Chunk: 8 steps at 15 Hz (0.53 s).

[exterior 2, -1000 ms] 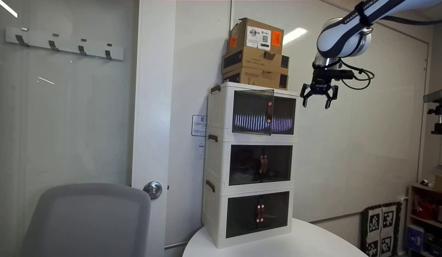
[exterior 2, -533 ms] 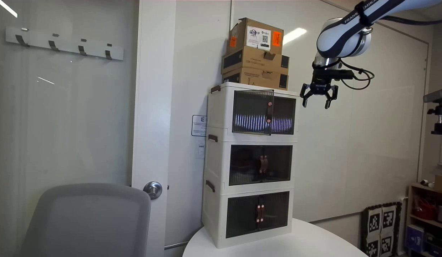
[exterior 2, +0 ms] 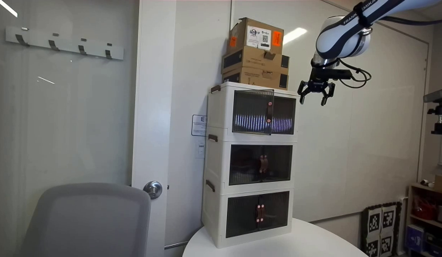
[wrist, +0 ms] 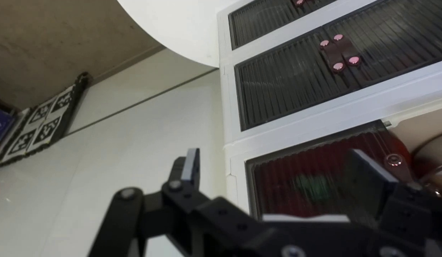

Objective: Open the top left and right cabinet doors, respectively

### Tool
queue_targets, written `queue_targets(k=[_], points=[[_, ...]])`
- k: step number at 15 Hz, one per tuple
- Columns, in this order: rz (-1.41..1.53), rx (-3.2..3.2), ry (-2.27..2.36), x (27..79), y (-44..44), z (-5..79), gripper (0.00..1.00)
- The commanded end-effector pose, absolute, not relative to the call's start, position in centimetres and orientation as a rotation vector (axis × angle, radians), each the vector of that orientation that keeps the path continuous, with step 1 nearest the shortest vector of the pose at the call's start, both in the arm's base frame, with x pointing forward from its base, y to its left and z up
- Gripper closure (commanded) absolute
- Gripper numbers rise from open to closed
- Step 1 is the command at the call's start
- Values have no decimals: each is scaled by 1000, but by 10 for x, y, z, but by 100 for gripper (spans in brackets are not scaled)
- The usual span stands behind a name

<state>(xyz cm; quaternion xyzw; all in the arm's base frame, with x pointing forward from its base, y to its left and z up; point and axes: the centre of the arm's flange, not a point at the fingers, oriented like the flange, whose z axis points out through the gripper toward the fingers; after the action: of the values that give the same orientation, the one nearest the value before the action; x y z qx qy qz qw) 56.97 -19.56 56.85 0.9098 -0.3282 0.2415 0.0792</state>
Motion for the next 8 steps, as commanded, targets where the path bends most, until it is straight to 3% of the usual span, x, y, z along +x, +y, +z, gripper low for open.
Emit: queue_targets(k=[1,8], points=[[817,2769,-772,586,-201,576,0],[854,2918,-470,604,-235,577,0]])
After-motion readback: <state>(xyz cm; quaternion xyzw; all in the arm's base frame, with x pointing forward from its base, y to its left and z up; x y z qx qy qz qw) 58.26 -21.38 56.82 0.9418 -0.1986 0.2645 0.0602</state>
